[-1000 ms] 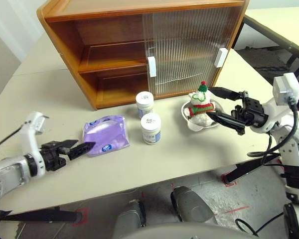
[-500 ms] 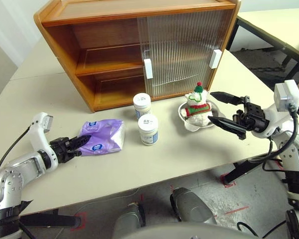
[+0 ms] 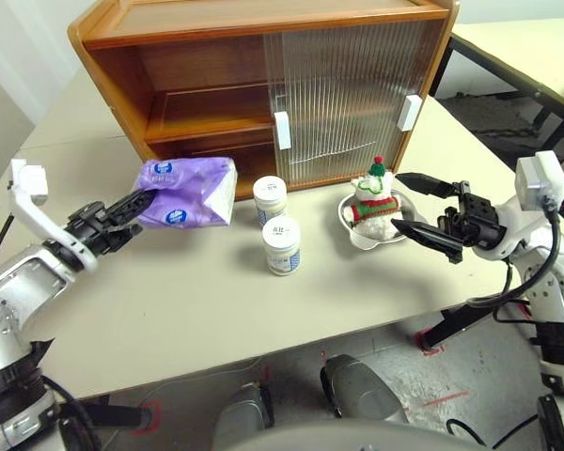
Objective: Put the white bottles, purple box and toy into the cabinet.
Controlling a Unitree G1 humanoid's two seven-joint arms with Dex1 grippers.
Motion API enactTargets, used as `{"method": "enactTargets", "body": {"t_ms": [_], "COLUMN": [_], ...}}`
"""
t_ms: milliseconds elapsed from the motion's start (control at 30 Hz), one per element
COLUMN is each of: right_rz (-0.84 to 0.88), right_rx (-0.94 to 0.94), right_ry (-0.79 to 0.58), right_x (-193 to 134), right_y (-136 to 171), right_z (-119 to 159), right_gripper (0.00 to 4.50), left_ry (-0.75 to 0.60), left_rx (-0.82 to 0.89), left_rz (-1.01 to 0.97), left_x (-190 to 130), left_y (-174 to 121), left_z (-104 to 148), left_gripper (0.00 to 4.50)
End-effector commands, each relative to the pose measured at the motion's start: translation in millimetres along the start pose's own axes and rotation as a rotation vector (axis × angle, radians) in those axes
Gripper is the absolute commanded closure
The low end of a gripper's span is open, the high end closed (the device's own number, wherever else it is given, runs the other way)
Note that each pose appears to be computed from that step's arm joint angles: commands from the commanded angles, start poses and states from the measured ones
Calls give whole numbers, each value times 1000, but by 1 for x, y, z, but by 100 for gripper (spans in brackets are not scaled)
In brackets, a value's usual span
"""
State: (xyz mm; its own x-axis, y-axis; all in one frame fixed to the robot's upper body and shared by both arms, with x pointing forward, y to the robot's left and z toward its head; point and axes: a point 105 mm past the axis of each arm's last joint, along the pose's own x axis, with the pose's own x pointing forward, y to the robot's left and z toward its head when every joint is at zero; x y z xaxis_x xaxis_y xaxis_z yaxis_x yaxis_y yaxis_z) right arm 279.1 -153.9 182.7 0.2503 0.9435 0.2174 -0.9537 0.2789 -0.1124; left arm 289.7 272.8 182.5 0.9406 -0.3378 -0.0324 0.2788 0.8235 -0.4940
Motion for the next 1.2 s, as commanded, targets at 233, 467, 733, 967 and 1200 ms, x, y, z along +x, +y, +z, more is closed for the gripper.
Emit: {"method": "enactTargets", "body": {"t_ms": [233,467,733,967,1200], "right_rz": [23,23,36,27,25], "right_rx": [4,2,-7,-19,-23], "right_ry": [19,16,2,-1,-8], "right_x": [4,4,12,13,16], "right_y": [0,0,2,1,3], "right_z": [-1,-1,2,3,6], "right_gripper": [0,0,0,0,0], "left_ry": [-123,-236,-387,-420,-404], "left_rx": [47,26,-74,-149,-149], "left_rz": [57,109,196,207,213], "left_x": [44,61,79,100,111], "left_y": [-39,-51,-59,-66,-63], "left_z": [23,39,61,64,57], "left_gripper": [449,449,449,449,449]}}
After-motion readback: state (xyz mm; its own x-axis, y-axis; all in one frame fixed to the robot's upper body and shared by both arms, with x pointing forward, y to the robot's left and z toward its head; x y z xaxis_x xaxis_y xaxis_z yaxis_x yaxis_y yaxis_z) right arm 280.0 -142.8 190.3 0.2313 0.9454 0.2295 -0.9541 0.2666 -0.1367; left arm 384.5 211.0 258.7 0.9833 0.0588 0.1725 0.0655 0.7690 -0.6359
